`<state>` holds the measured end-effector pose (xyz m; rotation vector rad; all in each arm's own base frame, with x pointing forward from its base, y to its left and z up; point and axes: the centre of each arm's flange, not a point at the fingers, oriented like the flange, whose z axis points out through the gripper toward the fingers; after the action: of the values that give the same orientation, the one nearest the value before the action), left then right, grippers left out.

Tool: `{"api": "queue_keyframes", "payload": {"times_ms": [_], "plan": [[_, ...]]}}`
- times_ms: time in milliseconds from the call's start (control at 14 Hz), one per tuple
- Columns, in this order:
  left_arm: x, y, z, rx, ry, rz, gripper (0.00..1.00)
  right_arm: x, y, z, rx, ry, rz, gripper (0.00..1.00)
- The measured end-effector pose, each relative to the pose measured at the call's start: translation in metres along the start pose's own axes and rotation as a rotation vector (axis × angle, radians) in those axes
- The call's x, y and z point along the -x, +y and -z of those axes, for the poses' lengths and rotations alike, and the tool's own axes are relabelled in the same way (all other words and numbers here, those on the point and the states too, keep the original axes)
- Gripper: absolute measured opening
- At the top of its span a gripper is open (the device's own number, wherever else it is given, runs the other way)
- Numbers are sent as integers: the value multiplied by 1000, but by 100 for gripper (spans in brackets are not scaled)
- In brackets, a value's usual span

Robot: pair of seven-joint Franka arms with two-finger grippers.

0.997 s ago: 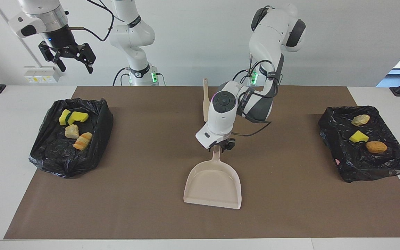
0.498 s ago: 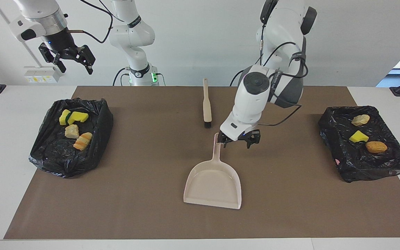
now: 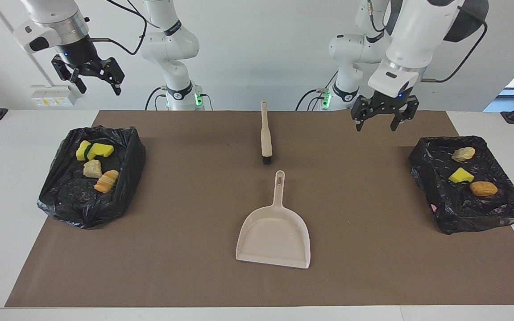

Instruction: Sweep and dump trash in bin

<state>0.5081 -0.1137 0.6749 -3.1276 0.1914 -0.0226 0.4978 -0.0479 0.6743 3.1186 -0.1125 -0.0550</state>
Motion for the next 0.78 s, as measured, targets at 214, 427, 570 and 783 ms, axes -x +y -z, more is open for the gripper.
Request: {"api": "queue_keyframes", "payload": {"times_ms": [214,427,570,783], "plan": [[10,-37,17,6,-34,-19,100,0,-1,0,0,1,1,100],[12,-72,27,14,-45,-1,100,0,-1,1,0,2,3,100],[7,-84,28,15,-39,5,100,0,-2,1,0,2,3,100],[-2,-87,28,13,-36,8,100,1,-2,1,0,2,3,100]]}}
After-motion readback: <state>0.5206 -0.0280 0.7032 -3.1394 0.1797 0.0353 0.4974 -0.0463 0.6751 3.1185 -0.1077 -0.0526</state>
